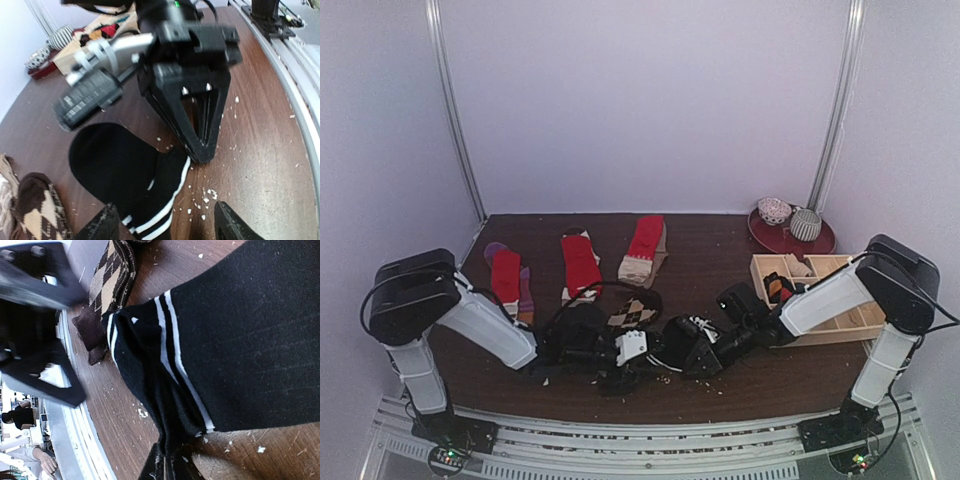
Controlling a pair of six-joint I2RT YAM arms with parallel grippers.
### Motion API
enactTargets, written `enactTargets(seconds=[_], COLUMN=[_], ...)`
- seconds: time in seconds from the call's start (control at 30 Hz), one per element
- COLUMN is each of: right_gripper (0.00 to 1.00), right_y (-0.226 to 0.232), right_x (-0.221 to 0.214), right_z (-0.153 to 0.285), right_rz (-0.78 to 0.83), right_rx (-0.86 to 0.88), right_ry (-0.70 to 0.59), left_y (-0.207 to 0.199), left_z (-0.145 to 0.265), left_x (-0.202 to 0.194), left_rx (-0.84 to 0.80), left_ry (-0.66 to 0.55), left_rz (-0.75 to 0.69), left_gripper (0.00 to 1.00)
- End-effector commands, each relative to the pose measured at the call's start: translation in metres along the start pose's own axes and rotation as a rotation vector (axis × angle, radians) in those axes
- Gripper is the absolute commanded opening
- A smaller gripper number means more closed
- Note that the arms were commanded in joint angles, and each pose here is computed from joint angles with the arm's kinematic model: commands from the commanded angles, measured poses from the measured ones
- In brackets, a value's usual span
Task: Roll the socks
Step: Roll the sock at the center of the board.
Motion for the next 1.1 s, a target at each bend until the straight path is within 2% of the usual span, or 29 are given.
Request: enactTargets(seconds=[0.0, 0.33, 0.4, 0.5, 0.67, 0.73, 0.87, 1.07], right_gripper=[0.05, 0.05, 0.05, 0.05, 0.07, 0.08, 0.11, 0.18], right_y=[-0.045, -0.044, -0.041, -0.033, -0.016, -0.008, 0.005, 0.038], right_x=[-0.049, -0.047, -0.045, -0.038, -0.017, -0.009, 0.006, -0.003], right_z=[-0.001, 0.001, 0.002, 0.009, 0.030, 0.039, 0.058, 0.073], right_rz=[-0.165, -0.152, -0.130, -0.080, 0.027, 0.075, 0.217, 0.645], right_rx=[-0.184, -0.178, -0.167, -0.155, -0.164, -0.160, -0.176, -0.212], right_ry=[0.155, 0.156, 0.143, 0.090, -0.086, -0.162, -0.343, -0.613], left_y=[-0.002, 0.000, -0.001, -0.003, -0.011, -0.011, -0.022, -0.040], left_z=[-0.017, -0.034, -0.036, -0.040, -0.030, -0.030, -0.027, -0.020], left_x=[0.002, -0.026, -0.028, -0.031, -0.034, -0.037, -0.061, -0.073], left_rx=[-0.018, 0.023, 0.012, -0.045, -0.137, -0.161, -0.223, -0.339], left_ry=[-0.047, 0.048, 0.062, 0.098, 0.126, 0.189, 0.395, 0.482], left_rz=[-0.036, 0.007, 0.015, 0.058, 0.185, 0.262, 0.438, 0.679], left_gripper=[0.63, 0.57, 0.49, 0.25, 0.01, 0.00, 0.00, 0.00])
Point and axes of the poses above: each gripper's point midway between its finger pads, its own z axis back along the fingers, its own y axis along the line the jaws close on, x = y × z, the point moved 4 cm from there along z, back along the fingers, and after that the axes turned 7 degrees about -z, right-handed, at the moved point
